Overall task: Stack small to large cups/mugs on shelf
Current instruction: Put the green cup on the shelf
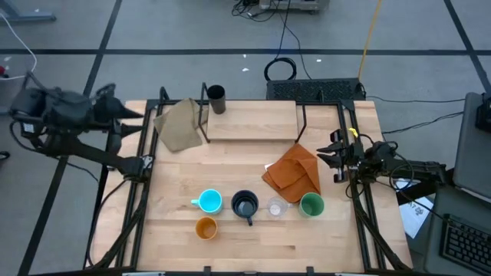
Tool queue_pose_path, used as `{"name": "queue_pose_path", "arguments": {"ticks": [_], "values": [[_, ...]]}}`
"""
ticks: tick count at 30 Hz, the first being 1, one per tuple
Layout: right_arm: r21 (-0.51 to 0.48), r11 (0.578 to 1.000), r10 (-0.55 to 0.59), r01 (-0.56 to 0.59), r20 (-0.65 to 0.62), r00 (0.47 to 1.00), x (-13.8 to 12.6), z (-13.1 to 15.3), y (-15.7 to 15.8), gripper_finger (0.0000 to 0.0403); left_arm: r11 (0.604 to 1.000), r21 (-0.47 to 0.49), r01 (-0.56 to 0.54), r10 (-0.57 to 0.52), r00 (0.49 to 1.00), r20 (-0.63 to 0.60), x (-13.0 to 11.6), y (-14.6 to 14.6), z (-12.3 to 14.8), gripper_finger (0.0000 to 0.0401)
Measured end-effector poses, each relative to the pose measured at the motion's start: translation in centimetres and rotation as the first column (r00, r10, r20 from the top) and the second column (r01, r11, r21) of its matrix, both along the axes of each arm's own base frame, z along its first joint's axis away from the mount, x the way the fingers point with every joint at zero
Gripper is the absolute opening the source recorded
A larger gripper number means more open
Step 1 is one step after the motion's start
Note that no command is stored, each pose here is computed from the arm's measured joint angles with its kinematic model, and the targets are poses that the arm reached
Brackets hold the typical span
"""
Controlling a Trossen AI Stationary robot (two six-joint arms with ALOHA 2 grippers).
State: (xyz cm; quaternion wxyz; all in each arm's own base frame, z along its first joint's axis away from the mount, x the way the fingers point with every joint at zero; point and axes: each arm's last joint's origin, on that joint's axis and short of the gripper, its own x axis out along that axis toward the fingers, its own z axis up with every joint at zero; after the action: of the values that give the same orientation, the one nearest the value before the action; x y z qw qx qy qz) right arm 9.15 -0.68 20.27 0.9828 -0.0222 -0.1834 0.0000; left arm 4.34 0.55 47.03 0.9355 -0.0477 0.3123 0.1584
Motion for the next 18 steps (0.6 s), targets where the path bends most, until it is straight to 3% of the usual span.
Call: {"name": "queue_pose_path", "arguments": {"ticks": [8, 14, 18], "values": [[0.013, 1.000, 0.008, -0.009, 0.061, 0.998, -0.2, 0.6, 0.0, 0.0061, 0.997, -0.066, 0.036, -0.029, 0.993, 0.111, -1.3, -0.1, -7.7, 0.0177], [0.038, 0.998, 0.042, -0.040, -0.039, 0.998, 0.1, -0.1, 0.1, 0.0061, 0.989, -0.118, 0.088, -0.060, 0.974, 0.220, -1.7, -0.2, -13.3, 0.0177], [0.055, 0.997, 0.049, -0.047, -0.033, 0.998, -0.7, 2.5, 0.2, 0.0061, 0.979, -0.127, 0.160, -0.109, 0.934, 0.340, -1.7, -0.3, -15.1, 0.0177]]}}
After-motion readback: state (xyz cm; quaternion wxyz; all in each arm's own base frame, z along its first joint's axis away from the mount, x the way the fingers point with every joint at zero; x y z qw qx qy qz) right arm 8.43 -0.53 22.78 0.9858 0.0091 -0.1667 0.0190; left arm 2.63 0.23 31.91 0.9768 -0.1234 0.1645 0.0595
